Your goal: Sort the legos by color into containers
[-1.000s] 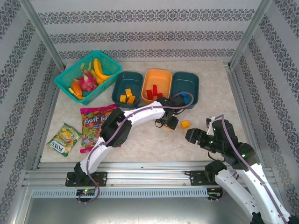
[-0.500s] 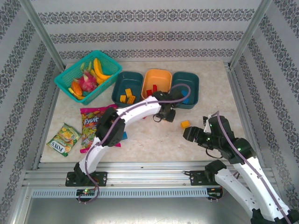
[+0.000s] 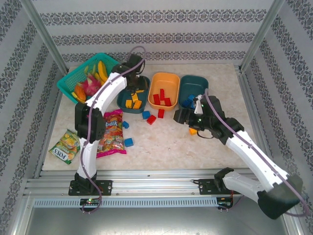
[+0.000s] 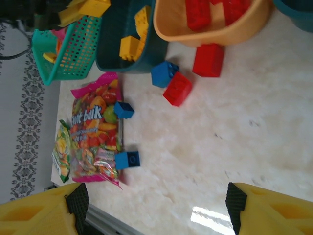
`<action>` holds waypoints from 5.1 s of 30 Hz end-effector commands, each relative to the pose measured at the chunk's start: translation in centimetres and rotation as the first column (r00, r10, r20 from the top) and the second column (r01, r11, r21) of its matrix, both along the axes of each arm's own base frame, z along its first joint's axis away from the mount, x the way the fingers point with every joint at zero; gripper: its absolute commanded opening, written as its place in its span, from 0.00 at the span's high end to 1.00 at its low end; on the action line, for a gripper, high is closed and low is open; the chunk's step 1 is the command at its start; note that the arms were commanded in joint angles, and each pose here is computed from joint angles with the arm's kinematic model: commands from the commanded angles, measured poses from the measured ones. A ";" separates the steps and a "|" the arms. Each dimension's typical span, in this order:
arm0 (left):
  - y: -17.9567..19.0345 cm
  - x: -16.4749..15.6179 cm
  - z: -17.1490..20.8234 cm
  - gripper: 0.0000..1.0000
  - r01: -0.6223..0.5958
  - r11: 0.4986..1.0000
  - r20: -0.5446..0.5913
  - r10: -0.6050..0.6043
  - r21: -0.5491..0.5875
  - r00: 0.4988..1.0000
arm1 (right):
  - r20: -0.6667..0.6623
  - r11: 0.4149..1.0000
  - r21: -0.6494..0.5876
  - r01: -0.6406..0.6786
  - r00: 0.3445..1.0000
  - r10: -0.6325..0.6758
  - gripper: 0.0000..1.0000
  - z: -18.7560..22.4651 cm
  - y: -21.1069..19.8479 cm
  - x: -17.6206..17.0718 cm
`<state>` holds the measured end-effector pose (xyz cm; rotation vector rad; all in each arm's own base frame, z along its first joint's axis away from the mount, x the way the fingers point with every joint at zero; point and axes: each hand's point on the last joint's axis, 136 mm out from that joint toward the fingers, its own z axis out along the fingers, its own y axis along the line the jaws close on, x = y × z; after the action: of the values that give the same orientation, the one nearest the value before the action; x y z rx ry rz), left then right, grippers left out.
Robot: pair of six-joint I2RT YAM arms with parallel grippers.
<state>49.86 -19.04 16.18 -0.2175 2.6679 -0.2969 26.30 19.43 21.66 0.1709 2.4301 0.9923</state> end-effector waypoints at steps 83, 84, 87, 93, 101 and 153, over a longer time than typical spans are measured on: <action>12.6 -32.4 7.3 0.27 -0.210 0.940 0.094 0.242 -0.269 0.966 | -0.374 0.767 -0.469 -0.438 0.885 0.276 0.29 -19.6 22.1 -2.5; 12.5 -32.3 7.2 0.27 -0.211 0.939 0.092 0.243 -0.272 0.966 | -0.375 0.765 -0.473 -0.437 0.886 0.274 0.31 -19.6 21.8 -2.4; 12.3 -32.0 7.2 0.27 -0.208 0.937 0.090 0.241 -0.281 0.966 | -0.379 0.757 -0.491 -0.431 0.888 0.260 0.32 -19.7 20.6 -2.2; 11.7 -31.4 7.0 0.27 -0.193 0.937 0.082 0.226 -0.292 0.971 | -0.375 0.741 -0.526 -0.418 0.896 0.239 0.33 -19.6 18.2 -1.8; 9.5 -30.4 6.4 0.27 -0.122 0.922 0.064 0.155 -0.367 0.986 | -0.412 0.727 -0.543 -0.421 0.888 0.206 0.43 -20.6 17.5 -2.4; -7.7 -12.6 6.5 0.27 0.138 0.897 0.160 -0.077 -0.420 0.984 | -0.242 0.896 -0.440 0.063 0.952 -0.186 0.42 -15.3 -8.7 27.2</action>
<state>37.62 -27.21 21.34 -0.1589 2.4849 -0.9151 53.82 10.49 5.93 0.3365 2.7737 0.3584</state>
